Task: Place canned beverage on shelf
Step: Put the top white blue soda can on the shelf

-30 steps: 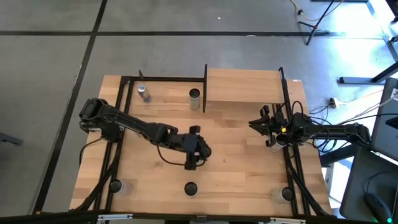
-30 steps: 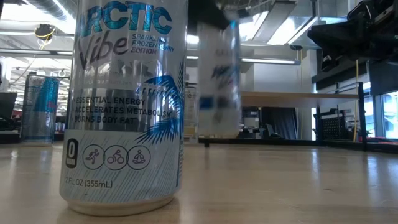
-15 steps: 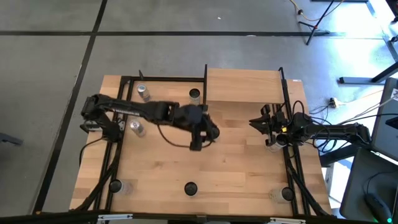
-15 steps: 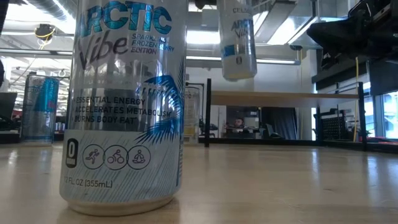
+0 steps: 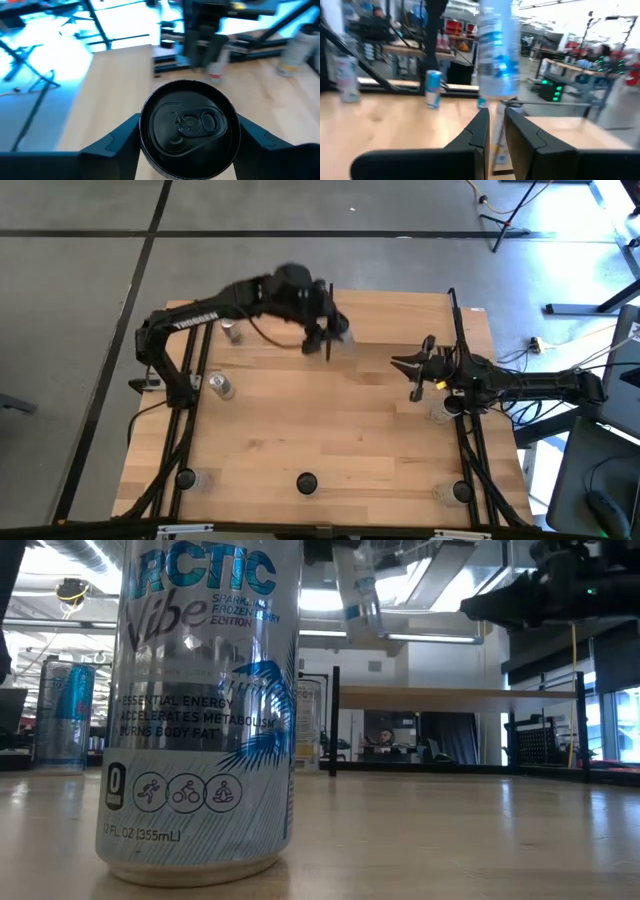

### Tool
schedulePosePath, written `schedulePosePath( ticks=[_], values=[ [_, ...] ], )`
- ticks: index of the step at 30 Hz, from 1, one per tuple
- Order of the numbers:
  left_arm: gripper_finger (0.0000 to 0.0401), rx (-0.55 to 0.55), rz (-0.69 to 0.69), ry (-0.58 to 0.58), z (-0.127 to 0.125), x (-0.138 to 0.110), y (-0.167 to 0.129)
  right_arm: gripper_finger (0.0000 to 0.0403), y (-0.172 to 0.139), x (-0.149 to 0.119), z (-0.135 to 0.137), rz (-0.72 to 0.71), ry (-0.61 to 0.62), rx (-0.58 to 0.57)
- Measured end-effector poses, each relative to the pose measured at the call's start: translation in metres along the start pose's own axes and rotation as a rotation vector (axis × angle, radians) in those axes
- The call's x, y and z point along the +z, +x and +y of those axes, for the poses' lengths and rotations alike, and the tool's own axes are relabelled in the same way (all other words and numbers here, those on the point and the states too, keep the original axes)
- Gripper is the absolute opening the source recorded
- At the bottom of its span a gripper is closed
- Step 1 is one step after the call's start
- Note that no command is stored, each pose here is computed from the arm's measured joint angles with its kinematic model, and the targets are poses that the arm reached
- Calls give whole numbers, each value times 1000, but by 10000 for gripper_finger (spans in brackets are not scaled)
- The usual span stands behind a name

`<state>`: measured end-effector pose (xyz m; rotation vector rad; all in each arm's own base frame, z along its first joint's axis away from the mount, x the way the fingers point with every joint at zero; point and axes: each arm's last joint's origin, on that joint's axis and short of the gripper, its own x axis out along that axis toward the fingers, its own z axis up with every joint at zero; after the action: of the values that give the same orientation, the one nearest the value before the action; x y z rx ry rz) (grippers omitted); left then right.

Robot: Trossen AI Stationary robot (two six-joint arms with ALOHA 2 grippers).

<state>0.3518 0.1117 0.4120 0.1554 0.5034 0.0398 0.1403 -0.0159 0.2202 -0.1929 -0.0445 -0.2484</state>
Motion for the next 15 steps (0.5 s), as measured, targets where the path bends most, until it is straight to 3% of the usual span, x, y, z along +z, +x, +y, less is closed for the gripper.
schedulePosePath(
  ticks=[6, 12, 15],
  values=[
    [205, -6, -43, -33, 39, 8, -7, 51, 17, 4, -2, 62, -88, -16],
    [205, -4, 112, -19, 75, 9, 21, 51, 28, -4, -13, 159, -95, -75],
    [205, -4, 101, 11, 90, -1, 34, 51, 31, -9, -18, 188, -69, -92]
  ],
)
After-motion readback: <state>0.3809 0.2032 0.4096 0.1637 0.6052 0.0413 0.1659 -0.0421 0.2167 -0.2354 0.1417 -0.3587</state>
